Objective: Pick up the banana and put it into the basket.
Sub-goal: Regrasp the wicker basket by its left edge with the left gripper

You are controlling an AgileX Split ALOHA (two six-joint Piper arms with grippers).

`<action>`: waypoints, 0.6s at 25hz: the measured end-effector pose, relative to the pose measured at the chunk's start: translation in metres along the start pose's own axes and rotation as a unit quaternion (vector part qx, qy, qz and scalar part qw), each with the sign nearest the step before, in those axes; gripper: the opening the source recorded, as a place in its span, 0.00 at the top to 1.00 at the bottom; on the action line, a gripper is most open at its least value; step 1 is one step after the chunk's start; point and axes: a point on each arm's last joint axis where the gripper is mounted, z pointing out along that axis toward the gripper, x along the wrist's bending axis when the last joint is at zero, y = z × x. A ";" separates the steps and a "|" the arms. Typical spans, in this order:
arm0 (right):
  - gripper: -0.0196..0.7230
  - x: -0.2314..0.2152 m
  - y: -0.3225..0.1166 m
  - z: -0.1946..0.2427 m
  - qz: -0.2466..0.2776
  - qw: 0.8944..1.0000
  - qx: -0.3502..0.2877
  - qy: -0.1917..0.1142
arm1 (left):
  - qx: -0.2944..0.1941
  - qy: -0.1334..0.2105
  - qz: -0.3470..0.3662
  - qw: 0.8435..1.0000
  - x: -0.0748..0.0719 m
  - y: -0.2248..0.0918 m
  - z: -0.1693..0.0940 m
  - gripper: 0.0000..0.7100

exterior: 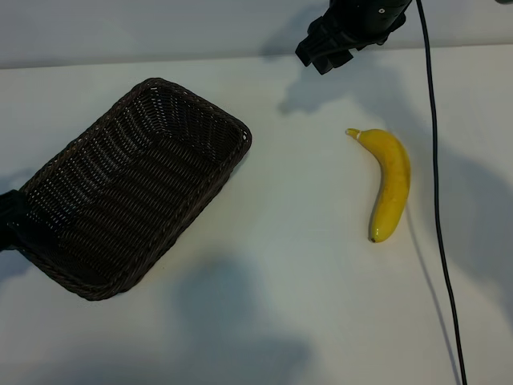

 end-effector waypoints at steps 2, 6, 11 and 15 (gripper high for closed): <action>0.20 0.000 0.000 0.000 0.000 1.000 0.000 0.000 | -0.014 -0.002 -0.009 1.000 0.002 -0.002 0.005 0.27; 0.20 0.000 0.000 0.000 -0.002 1.000 0.000 0.000 | -0.037 -0.015 -0.029 0.999 0.004 -0.005 0.015 0.27; 0.20 0.000 0.000 0.000 -0.002 1.000 0.001 0.000 | -0.031 -0.014 -0.041 0.999 0.002 -0.003 0.035 0.27; 0.20 0.000 -0.001 0.000 -0.002 1.000 0.003 0.000 | -0.021 -0.017 -0.058 0.998 -0.001 0.000 0.055 0.27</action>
